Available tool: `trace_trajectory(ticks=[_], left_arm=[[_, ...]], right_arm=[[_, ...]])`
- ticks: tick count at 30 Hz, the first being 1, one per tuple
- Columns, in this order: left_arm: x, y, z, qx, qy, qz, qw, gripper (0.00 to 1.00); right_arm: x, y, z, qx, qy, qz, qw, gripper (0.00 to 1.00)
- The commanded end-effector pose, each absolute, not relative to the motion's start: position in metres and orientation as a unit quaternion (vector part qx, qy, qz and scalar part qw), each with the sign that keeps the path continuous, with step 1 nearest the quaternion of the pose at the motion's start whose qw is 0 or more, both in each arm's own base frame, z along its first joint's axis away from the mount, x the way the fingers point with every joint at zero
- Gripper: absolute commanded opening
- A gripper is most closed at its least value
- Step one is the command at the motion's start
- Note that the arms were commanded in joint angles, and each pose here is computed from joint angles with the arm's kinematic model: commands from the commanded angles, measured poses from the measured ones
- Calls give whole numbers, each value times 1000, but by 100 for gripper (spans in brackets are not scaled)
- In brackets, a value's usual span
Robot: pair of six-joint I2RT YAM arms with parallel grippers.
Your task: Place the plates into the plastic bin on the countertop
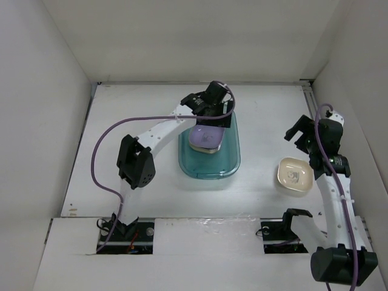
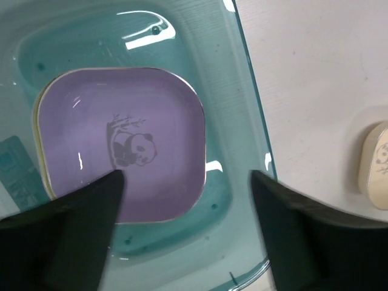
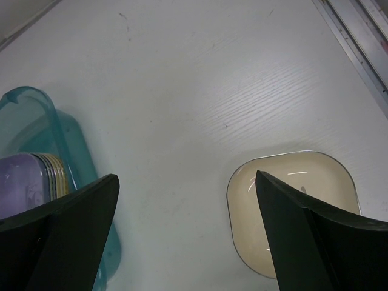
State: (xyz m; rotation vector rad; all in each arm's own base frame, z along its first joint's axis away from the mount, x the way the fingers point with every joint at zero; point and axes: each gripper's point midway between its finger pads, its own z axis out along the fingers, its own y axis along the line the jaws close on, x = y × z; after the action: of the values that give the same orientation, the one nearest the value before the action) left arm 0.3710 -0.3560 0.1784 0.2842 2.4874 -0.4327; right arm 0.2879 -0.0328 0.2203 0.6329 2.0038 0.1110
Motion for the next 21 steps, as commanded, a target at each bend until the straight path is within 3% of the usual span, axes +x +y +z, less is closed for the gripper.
trace_trajectory(ticks=[1,2,8,15,18,21], left_arm=[[369,-352,246,93,910,-198,352,92],[367,-347,264,84,903,-204,369,100],[359,-307,329,17,869,-206,450,100],[358,-248,329,-38,869,-174,463,100],[355,-224,321,-56,868,-163,465,100],[352,-200,308,-73,872,-151,460,100]], right_arm=[[292,-37,214,261,827,39,496,100],[291,-35,208,259,831,43,490,100],[288,-26,143,266,865,56,422,100],[293,-22,86,279,886,61,366,100],[293,-22,62,280,896,51,340,95],[292,-24,48,283,902,44,324,84]])
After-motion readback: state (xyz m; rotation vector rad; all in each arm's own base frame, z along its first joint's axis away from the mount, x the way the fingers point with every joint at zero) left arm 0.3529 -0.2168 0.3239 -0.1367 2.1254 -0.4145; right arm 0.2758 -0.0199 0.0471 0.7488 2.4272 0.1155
